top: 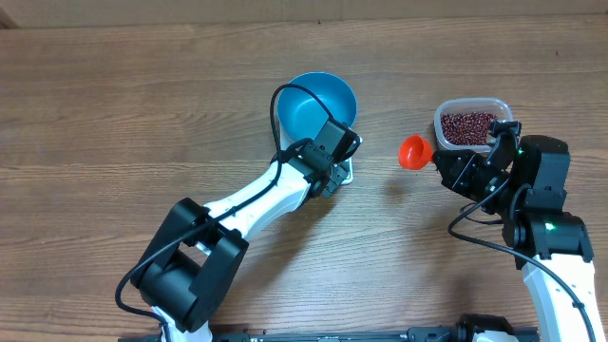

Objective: Scoop item into bowl and weigh 150g on scale

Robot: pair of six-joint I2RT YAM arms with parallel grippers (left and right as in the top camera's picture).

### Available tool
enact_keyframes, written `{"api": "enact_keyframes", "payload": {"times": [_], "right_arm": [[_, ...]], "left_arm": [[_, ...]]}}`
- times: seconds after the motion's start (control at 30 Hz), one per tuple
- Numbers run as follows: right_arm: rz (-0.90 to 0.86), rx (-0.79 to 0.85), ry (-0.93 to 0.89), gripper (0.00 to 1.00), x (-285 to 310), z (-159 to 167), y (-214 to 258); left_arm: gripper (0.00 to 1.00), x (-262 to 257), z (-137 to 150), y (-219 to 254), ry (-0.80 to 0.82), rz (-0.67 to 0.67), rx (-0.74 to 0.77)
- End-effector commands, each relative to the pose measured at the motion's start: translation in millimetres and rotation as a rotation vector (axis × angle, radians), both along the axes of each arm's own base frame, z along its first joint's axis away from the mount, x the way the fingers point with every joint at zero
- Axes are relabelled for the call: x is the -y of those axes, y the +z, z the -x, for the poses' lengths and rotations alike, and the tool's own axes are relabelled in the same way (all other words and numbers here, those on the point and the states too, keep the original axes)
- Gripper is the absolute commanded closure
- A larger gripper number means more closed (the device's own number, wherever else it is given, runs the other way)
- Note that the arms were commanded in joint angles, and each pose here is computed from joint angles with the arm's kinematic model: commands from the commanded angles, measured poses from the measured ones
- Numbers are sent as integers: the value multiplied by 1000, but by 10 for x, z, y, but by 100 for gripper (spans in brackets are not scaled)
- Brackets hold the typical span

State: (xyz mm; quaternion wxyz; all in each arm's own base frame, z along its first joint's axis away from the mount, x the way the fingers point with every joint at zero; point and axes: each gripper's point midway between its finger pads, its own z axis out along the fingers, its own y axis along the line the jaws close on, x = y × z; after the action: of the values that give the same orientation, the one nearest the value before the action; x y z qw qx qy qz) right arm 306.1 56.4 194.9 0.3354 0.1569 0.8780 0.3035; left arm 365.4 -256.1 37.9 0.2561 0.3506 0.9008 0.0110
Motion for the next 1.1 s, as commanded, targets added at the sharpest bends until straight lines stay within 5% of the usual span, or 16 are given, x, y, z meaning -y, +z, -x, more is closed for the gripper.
{"api": "enact_keyframes", "payload": {"times": [0.0, 1.07], "right_arm": [[16, 49, -8, 96, 31, -40, 168], [16, 49, -7, 96, 31, -39, 167]], "left_arm": [[96, -28, -16, -122, -5, -29, -6], [96, 3, -52, -220, 2, -23, -5]]}}
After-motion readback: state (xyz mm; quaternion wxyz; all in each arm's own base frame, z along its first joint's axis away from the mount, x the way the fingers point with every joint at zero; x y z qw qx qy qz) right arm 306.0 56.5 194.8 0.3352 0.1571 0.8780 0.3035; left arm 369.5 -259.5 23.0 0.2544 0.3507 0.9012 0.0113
